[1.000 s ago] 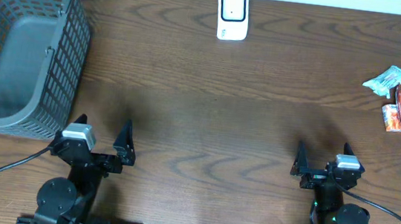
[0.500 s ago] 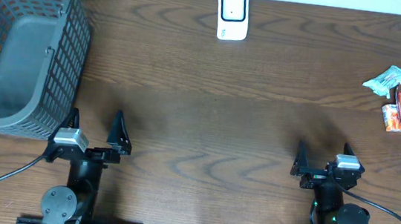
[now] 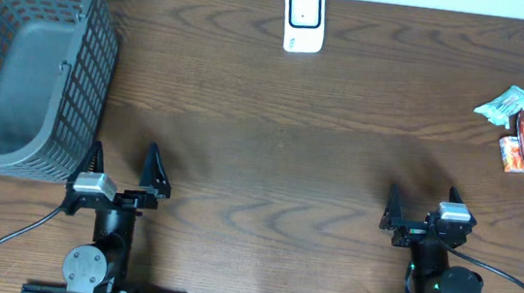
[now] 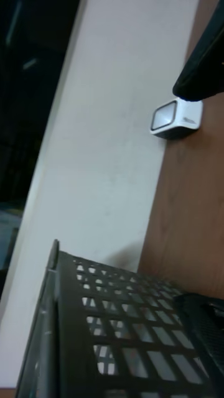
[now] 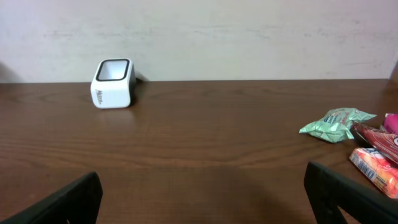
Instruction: Scan the item barcode
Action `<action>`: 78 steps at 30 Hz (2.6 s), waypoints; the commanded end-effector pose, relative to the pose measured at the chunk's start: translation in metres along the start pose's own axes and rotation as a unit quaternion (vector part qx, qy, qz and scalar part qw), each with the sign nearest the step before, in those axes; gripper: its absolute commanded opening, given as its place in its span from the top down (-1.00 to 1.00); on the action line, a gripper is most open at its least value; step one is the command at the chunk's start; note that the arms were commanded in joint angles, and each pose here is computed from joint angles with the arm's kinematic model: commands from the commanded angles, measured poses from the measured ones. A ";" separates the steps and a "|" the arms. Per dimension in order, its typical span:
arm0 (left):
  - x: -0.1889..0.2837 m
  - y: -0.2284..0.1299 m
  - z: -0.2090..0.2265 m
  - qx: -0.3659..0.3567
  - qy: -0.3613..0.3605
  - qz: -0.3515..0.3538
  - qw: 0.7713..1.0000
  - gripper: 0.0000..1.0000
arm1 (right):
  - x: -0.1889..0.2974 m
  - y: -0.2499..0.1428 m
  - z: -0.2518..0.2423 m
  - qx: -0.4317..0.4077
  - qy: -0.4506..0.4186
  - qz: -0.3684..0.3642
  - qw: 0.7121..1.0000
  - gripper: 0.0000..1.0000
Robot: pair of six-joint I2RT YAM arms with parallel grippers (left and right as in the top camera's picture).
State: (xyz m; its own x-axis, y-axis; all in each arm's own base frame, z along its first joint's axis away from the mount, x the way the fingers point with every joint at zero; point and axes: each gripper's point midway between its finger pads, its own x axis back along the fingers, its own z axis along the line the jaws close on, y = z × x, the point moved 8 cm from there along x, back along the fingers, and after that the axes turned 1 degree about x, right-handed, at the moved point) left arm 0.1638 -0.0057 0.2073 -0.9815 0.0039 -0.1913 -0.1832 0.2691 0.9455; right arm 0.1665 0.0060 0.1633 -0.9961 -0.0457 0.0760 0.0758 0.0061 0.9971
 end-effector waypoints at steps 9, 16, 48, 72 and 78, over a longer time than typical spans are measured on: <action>0.002 -0.023 0.008 -0.065 -0.001 0.073 0.995 -0.96 | 0.000 -0.001 0.001 0.004 0.001 -0.001 1.000 -0.99; 0.010 -0.054 0.019 -0.067 0.035 0.169 0.983 -0.96 | 0.000 -0.001 0.001 0.004 0.001 -0.001 1.000 -0.99; 0.010 -0.053 0.020 -0.149 0.006 0.169 0.974 -0.95 | 0.000 -0.001 0.001 0.004 0.001 -0.001 1.000 -0.99; 0.010 -0.054 0.019 -0.103 0.018 0.171 0.980 -0.96 | 0.000 -0.001 0.001 0.004 0.001 -0.001 1.000 -0.99; 0.010 -0.054 0.019 -0.090 0.025 0.170 0.981 -0.96 | 0.000 -0.001 0.001 0.004 0.001 -0.001 1.000 -0.99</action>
State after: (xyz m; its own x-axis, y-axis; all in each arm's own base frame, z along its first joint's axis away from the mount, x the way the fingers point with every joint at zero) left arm 0.1658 -0.0006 0.1594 -0.9944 0.0091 0.1048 0.1052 0.0621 0.9925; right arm 0.1665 0.0060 0.1632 -0.9961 -0.0457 0.0756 0.0754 0.0061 0.9971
